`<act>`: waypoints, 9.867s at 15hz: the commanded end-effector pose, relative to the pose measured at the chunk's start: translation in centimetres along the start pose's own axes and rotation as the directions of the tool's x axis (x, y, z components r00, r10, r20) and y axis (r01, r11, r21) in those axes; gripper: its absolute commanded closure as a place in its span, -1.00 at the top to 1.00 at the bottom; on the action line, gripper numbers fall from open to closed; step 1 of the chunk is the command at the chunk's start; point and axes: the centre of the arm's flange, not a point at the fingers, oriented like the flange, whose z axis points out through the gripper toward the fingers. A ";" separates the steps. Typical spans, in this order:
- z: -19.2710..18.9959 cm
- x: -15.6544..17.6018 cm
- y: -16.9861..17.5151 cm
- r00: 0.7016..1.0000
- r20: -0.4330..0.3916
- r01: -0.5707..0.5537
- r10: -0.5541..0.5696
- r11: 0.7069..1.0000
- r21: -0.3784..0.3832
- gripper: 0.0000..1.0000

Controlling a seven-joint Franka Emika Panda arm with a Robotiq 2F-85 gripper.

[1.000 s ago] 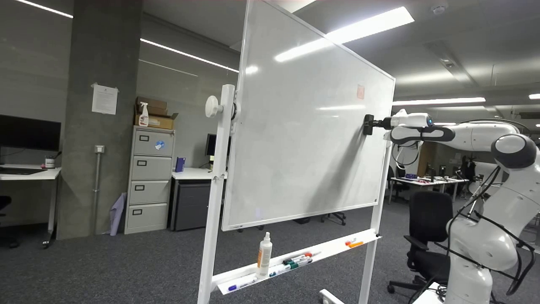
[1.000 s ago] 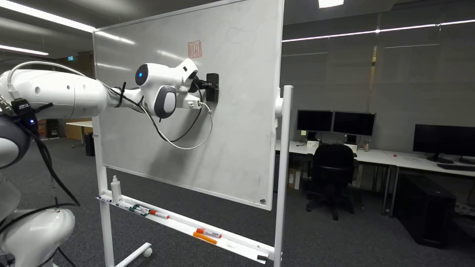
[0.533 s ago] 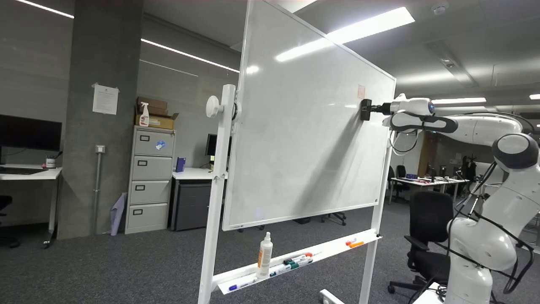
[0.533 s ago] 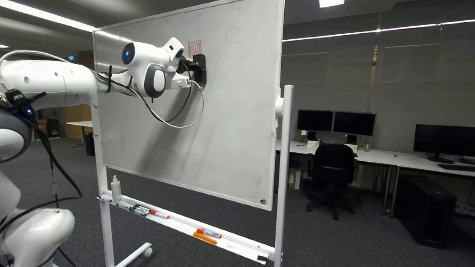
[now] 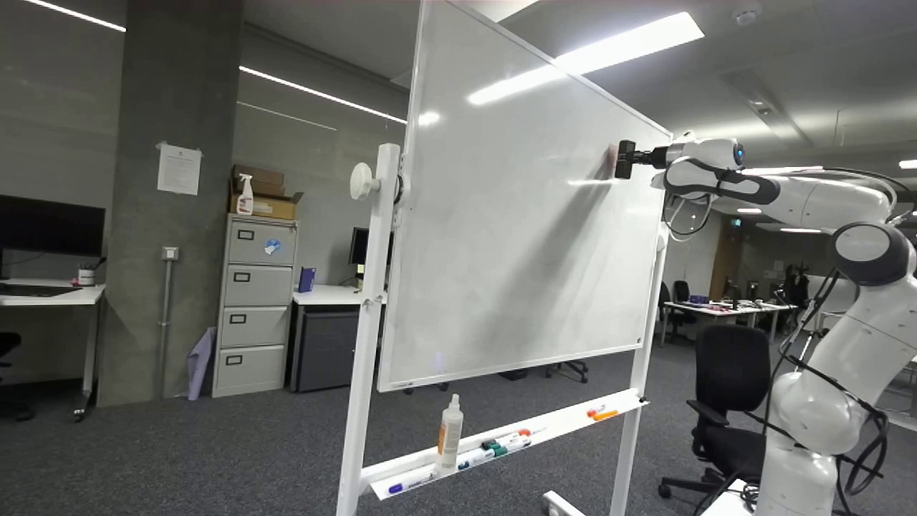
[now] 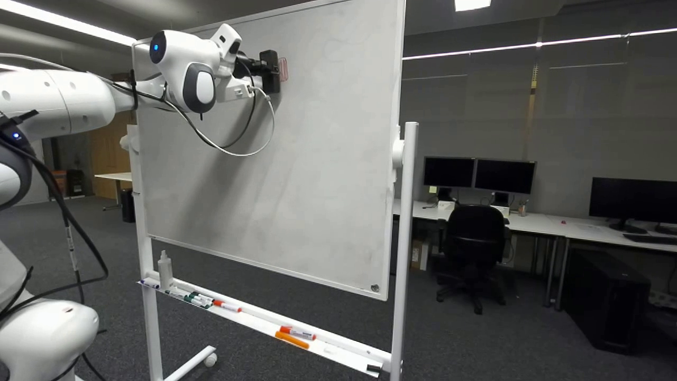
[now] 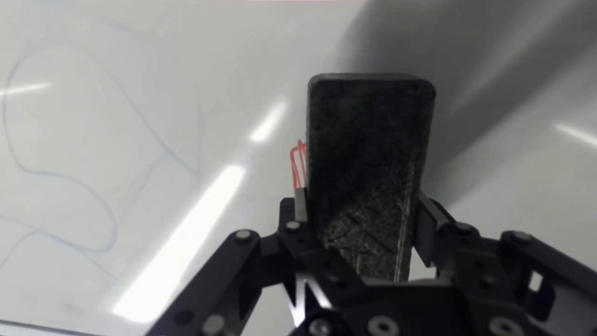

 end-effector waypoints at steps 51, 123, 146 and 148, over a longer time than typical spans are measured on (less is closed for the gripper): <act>5.1 3.0 5.3 1.000 -0.005 -0.024 0.024 0.997 -0.067 -0.40; -5.0 2.0 -15.0 0.909 -0.074 0.390 -0.411 0.772 0.502 -0.40; -3.3 -20.3 3.3 0.475 0.722 0.011 -0.504 0.823 0.568 -0.40; -4.1 -20.5 2.1 0.447 0.731 0.006 -0.515 0.819 0.574 0.10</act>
